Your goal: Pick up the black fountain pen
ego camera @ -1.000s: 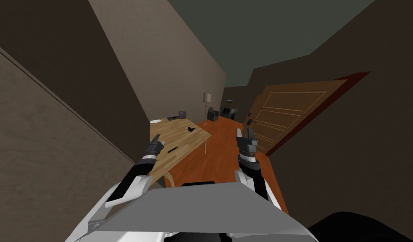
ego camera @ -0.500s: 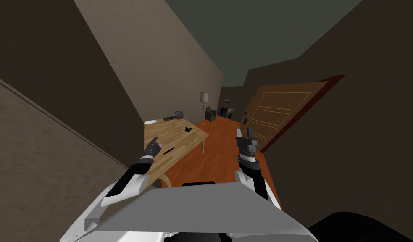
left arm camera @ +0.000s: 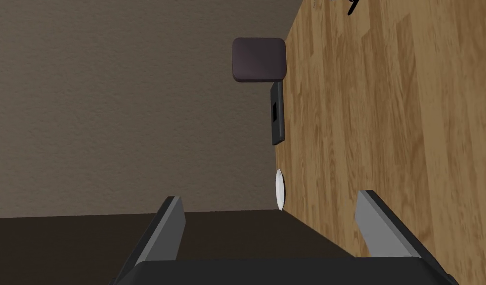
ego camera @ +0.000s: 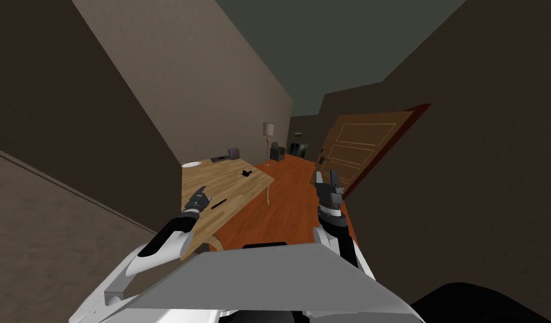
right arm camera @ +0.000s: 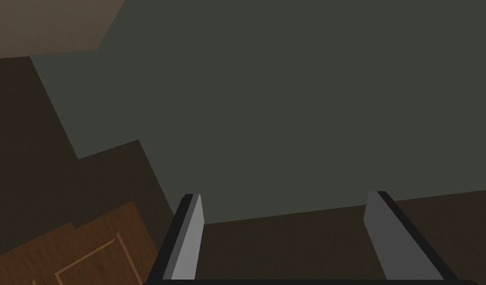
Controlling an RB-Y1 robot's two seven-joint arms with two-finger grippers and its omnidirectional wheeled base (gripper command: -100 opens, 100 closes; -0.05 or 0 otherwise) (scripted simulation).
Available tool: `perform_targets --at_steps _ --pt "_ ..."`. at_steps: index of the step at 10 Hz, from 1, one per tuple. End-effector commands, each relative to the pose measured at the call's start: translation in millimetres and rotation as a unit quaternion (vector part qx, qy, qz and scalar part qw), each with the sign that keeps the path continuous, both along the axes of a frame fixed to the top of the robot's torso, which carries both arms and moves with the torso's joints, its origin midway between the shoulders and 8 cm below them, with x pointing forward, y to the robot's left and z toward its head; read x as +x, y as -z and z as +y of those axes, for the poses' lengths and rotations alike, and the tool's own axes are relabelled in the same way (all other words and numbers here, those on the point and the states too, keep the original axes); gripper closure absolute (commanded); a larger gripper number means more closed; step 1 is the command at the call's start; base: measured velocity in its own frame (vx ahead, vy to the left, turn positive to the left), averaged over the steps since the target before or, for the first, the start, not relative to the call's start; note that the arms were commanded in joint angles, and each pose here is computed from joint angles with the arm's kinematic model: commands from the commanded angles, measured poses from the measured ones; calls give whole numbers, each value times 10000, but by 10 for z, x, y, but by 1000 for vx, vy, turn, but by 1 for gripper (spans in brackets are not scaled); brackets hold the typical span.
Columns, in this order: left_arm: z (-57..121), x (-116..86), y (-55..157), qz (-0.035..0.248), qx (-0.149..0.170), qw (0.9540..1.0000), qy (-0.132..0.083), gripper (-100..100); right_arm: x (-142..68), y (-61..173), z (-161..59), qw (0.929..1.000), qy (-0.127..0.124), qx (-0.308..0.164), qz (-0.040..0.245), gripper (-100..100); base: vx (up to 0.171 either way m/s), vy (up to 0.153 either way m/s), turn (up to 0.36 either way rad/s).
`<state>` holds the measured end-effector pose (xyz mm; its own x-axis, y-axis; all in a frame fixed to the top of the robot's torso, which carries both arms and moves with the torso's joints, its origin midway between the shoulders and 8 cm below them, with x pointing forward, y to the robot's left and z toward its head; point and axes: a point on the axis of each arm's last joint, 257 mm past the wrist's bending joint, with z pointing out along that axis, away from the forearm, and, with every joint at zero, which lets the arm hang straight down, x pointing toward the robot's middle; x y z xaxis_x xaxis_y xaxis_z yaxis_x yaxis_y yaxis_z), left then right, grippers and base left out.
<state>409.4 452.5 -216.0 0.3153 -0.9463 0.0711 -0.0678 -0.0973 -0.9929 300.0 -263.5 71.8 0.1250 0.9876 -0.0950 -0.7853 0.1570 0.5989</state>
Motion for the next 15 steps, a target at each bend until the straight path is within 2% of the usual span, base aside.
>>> perform_targets --at_steps 1,2,3,4,5,6,7,8,9,10,11,12,13,14,15 --pt "99 -15 161 226 -133 9996 -120 -100 0 0 0 10000 0 0 0 0 -5 -33 -80" --pt "274 -49 279 380 -298 9984 -300 -100 0 0 0 10000 0 0 0 0 -1 -33 -147" --pt "282 -65 340 495 -335 9977 -328 -100 0 0 0 10000 0 0 0 0 -2 -24 -79" --pt "452 -109 456 638 -514 9953 -517 -100 0 0 0 10000 0 0 0 0 9 -31 -157" --pt "458 -130 519 757 -554 9941 -547 -100 0 0 0 10000 0 0 0 0 7 -25 -70" --pt "618 -175 611 848 -731 9910 -731 -100 0 0 0 10000 1 0 0 0 1 -31 -140" --pt "622 -202 678 976 -774 9893 -764 -100 0 0 0 10000 0 0 0 0 -1 -22 -86" --pt "772 -265 798 1112 -981 9842 -964 -100 0 0 0 10000 0 0 0 0 2 -22 -173" --pt "774 -294 859 1230 -1022 9821 -996 -100 0 0 0 10000 0 0 0 0 2 -11 -79" --pt "910 -362 972 1346 -1231 9760 -1191 -100 0 0 0 10000 1 -1 1 0 6 -10 -140" --pt "907 -403 1045 1491 -1282 9727 -1231 -100 0 0 0 10000 0 0 0 0 7 -4 -92" --pt "907 -403 1046 1492 -1283 9727 -1231 -100 0 0 0 10000 1 -1 1 0 0 0 0" --pt "1026 -486 1173 1631 -1507 9645 -1429 -100 0 0 -1 10000 1 -1 1 0 6 -4 -154" --pt "1022 -513 1216 1719 -1539 9621 -1454 -100 0 0 0 10000 0 -1 0 0 6 2 -101" --pt "1118 -592 1322 1849 -1761 9529 -1637 -100 0 0 0 10000 1 -1 1 0 8 4 -138"
